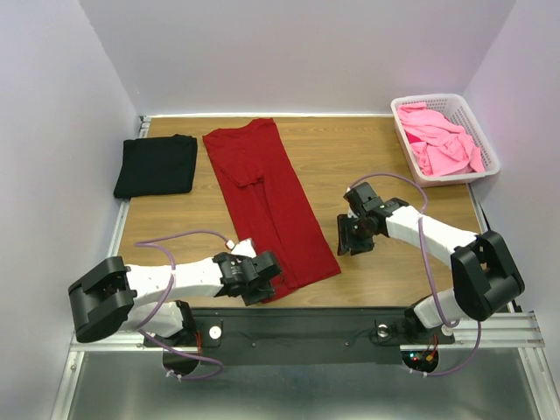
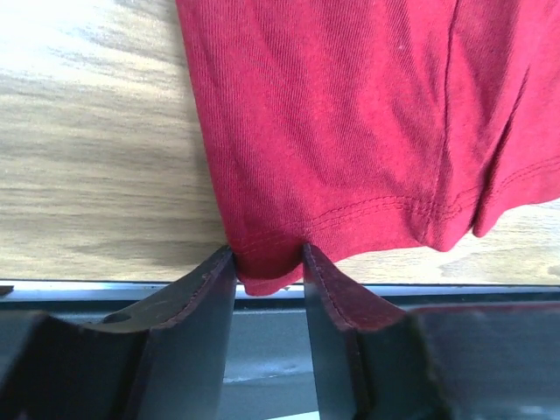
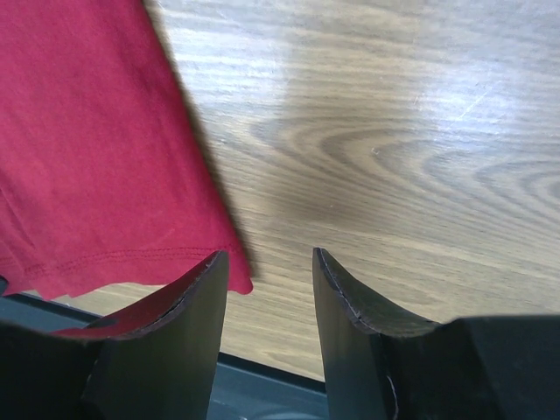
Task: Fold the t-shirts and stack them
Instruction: Fold the tshirt
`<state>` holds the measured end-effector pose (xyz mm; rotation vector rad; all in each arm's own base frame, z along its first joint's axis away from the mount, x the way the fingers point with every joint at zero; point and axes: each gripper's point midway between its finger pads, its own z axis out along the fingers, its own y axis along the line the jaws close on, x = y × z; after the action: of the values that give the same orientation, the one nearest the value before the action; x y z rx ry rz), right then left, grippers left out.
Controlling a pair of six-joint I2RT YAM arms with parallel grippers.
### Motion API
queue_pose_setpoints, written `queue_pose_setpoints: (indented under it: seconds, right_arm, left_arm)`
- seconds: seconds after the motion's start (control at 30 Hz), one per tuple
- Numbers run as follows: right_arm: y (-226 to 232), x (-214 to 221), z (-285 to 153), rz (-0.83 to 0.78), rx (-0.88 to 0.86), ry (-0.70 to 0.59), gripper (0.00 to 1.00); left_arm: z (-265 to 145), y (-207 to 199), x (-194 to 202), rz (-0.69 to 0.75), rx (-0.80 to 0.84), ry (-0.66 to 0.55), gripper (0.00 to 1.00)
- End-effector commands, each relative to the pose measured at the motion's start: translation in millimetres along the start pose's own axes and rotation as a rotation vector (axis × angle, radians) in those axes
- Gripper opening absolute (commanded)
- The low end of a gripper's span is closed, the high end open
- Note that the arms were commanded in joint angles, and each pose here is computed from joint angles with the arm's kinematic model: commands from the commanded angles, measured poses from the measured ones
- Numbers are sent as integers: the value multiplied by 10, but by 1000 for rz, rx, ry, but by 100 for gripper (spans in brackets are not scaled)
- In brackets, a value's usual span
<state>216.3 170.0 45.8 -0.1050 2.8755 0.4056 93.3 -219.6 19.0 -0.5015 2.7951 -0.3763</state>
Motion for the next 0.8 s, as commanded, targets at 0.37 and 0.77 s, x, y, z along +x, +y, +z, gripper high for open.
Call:
queue_pose_setpoints:
  seconds: [0.37, 0.77]
  right_arm:
    - [196, 133, 27, -35, -147, 47, 48]
    - [196, 280, 175, -28, -159, 115, 46]
  left_arm:
    - [-97, 233, 26, -16, -88, -28, 36]
    - [-24, 214, 47, -15, -77, -25, 38]
